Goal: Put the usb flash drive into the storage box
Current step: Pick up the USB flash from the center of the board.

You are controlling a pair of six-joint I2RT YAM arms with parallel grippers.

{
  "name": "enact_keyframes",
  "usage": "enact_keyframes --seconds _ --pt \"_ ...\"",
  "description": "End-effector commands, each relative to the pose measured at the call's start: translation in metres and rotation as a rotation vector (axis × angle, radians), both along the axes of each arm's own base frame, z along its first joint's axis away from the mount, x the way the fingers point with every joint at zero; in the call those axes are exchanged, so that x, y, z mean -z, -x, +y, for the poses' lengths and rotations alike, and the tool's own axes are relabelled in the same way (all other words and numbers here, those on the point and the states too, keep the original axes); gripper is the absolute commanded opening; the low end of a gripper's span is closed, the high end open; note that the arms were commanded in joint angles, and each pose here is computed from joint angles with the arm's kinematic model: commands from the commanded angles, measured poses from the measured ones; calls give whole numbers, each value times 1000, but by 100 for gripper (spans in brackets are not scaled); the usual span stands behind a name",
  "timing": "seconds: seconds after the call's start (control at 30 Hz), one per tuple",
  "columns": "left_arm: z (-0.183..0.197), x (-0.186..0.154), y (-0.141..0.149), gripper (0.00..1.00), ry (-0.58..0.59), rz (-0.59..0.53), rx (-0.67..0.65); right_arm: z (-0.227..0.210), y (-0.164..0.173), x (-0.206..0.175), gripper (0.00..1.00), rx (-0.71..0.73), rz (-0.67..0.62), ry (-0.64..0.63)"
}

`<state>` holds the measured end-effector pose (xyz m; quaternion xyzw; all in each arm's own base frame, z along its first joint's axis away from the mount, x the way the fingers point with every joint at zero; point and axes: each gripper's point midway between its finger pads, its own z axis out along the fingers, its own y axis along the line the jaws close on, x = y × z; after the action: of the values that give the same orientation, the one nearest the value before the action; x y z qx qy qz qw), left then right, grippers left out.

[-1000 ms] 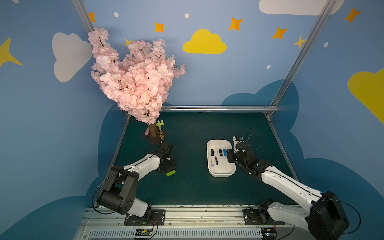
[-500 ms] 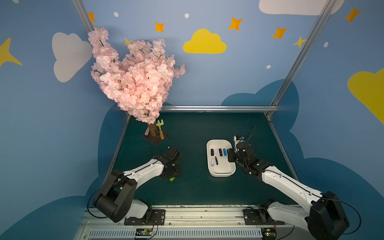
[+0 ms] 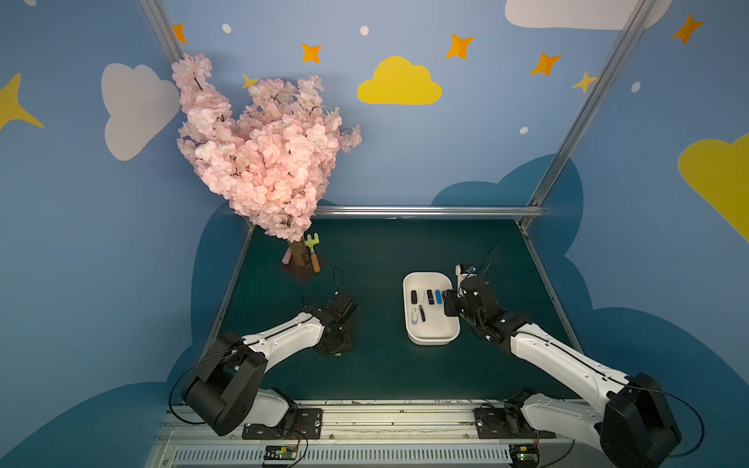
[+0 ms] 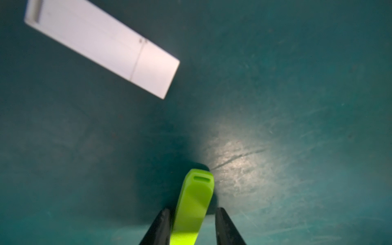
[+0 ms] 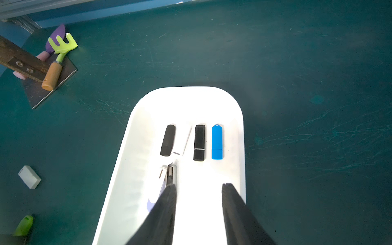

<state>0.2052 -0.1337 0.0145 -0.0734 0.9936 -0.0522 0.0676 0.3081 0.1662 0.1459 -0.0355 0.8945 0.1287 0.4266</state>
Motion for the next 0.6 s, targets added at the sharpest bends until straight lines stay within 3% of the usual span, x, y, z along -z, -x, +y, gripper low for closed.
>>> enact_keyframes --seconds 0.0,0.4,0.57 --pt "17 12 21 35 -97 97 -5 2 -3 -6 41 4 -15 -23" --pt "6 13 8 19 -182 90 42 -2 -3 -2 41 16 -6 -2" --pt "-22 -25 -14 12 -94 -45 57 -18 -6 -7 39 91 -14 -10"
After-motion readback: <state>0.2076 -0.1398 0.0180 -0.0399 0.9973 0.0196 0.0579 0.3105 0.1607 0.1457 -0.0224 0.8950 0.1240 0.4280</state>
